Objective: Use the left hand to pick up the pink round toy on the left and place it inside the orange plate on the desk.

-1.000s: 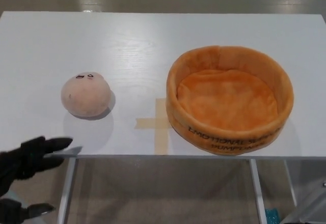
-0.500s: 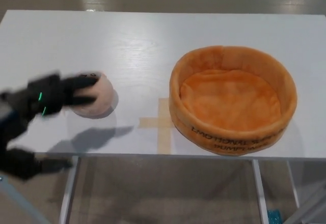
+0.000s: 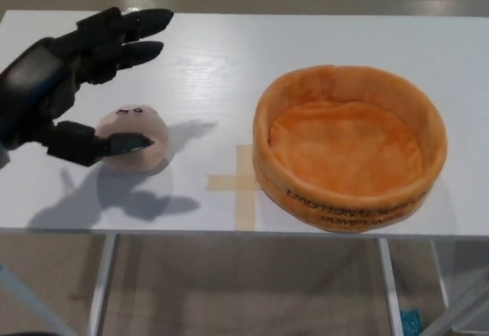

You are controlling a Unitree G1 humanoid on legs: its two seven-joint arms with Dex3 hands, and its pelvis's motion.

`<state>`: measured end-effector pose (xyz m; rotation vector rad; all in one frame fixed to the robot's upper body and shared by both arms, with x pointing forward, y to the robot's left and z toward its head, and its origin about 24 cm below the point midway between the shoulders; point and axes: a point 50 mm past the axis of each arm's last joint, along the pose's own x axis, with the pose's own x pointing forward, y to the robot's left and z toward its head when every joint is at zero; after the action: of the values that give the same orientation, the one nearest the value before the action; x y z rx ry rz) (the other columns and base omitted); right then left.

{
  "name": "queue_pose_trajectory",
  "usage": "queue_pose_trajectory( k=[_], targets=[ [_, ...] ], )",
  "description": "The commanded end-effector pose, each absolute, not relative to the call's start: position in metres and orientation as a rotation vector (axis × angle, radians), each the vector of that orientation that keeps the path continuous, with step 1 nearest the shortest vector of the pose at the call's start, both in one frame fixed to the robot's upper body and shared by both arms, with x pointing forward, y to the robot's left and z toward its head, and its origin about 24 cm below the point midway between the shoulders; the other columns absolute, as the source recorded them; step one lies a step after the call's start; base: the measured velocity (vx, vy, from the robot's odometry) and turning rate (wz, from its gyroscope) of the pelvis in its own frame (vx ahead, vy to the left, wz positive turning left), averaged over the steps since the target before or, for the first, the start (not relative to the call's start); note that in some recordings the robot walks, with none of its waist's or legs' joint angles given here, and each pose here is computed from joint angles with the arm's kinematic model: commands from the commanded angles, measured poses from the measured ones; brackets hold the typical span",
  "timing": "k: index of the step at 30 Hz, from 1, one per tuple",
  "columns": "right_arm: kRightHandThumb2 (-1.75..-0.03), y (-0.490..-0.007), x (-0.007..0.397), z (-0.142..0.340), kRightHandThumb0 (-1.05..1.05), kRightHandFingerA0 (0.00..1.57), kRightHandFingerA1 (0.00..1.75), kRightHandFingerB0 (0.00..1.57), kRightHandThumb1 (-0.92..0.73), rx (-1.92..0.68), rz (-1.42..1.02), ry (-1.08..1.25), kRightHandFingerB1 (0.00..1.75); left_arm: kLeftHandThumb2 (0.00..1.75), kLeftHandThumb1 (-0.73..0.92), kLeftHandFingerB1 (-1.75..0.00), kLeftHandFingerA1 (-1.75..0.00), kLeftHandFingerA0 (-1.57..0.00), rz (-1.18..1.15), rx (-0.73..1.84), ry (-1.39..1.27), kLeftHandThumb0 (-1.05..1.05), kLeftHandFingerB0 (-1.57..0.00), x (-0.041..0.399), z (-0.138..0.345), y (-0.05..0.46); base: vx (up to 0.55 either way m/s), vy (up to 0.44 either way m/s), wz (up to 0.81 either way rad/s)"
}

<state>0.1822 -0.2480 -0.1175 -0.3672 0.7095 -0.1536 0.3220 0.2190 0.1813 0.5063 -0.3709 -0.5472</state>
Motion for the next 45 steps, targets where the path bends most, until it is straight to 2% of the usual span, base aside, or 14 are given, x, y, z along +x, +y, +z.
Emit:
queue_pose_trajectory(
  k=[1,19,29,31,33,34,36,37,38,39,40,41,44,45],
  targets=[
    [-0.58,-0.249,0.176,-0.120,-0.39,0.74,0.60,0.64,-0.58,-0.358,-0.165,0.725,0.44,0.67,0.32,-0.23,-0.20,0.00,-0.387,0.889,-0.212,-0.46,-0.06,0.360,0.160,0.215,0.00,0.000,0.00],
    [-0.58,-0.251,0.174,-0.120,-0.38,0.74,0.59,0.64,-0.58,-0.366,-0.170,0.723,0.44,0.74,0.41,-0.06,-0.01,0.00,-0.425,1.051,0.013,-0.63,0.00,0.376,0.122,0.216,0.00,0.000,0.00],
    [-0.58,-0.250,0.172,-0.121,-0.37,0.76,0.63,0.65,-0.58,-0.350,-0.178,0.723,0.44,0.77,0.34,-0.19,-0.18,0.00,-0.441,1.083,0.095,-0.57,0.00,0.378,0.106,0.217,0.00,0.000,0.00],
    [-0.58,-0.250,0.173,-0.121,-0.37,0.76,0.62,0.65,-0.57,-0.352,-0.178,0.725,0.44,0.65,0.34,-0.15,-0.19,-0.05,-0.443,1.081,0.102,-0.70,-0.05,0.378,0.104,0.217,0.00,0.000,0.00],
    [-0.58,-0.250,0.174,-0.121,-0.38,0.76,0.62,0.65,-0.57,-0.349,-0.178,0.728,0.44,0.77,0.32,-0.24,-0.30,0.00,-0.442,1.072,0.113,-0.53,0.00,0.378,0.102,0.217,0.00,0.000,0.00],
    [-0.58,-0.251,0.173,-0.121,-0.38,0.76,0.62,0.64,-0.57,-0.356,-0.177,0.728,0.44,0.53,0.41,-0.25,-0.31,-0.24,-0.446,1.067,0.105,-0.63,-0.01,0.378,0.101,0.216,0.00,0.000,0.00],
    [-0.58,-0.251,0.173,-0.121,-0.38,0.76,0.61,0.65,-0.58,-0.365,-0.173,0.727,0.44,0.70,0.41,-0.30,-0.46,-0.32,-0.438,1.065,0.084,-0.58,-0.05,0.377,0.099,0.216,0.00,0.000,0.00],
    [-0.58,-0.251,0.173,-0.121,-0.37,0.75,0.60,0.65,-0.58,-0.363,-0.173,0.725,0.45,0.61,0.64,-0.32,-0.52,-0.80,-0.430,1.038,0.062,-0.31,-0.33,0.376,0.098,0.215,0.00,0.000,0.00],
    [-0.58,-0.251,0.173,-0.121,-0.37,0.75,0.60,0.65,-0.58,-0.359,-0.174,0.723,0.45,0.61,0.64,-0.32,-0.52,-0.80,-0.426,1.017,0.052,-0.31,-0.33,0.376,0.098,0.215,0.00,0.000,0.00],
    [-0.58,-0.251,0.173,-0.121,-0.38,0.75,0.60,0.64,-0.58,-0.356,-0.174,0.725,0.44,0.65,0.79,-0.43,-0.69,-1.16,-0.424,0.994,0.036,-0.14,-0.66,0.375,0.097,0.214,0.00,0.000,0.00],
    [-0.58,-0.251,0.173,-0.121,-0.38,0.75,0.60,0.64,-0.58,-0.354,-0.174,0.726,0.44,0.65,0.79,-0.43,-0.69,-1.16,-0.422,0.980,0.026,-0.14,-0.66,0.374,0.096,0.213,0.00,0.000,0.00],
    [-0.58,-0.251,0.173,-0.121,-0.37,0.75,0.61,0.65,-0.58,-0.357,-0.175,0.727,0.44,0.63,0.85,-0.59,-1.05,-1.03,-0.407,0.939,0.001,-0.08,-0.89,0.373,0.093,0.211,0.00,0.000,0.00],
    [-0.58,-0.251,0.175,-0.120,-0.37,0.75,0.60,0.64,-0.58,-0.360,-0.174,0.723,0.44,0.69,0.82,-0.73,-1.10,-0.96,-0.391,0.909,-0.040,-0.07,-0.91,0.373,0.094,0.209,0.00,0.000,0.00],
    [-0.58,-0.251,0.175,-0.120,-0.38,0.74,0.58,0.64,-0.58,-0.360,-0.173,0.723,0.44,0.73,0.83,-0.98,-1.18,-0.94,-0.390,0.912,-0.053,-0.11,-0.82,0.373,0.094,0.208,0.00,0.000,0.00]
  ],
)
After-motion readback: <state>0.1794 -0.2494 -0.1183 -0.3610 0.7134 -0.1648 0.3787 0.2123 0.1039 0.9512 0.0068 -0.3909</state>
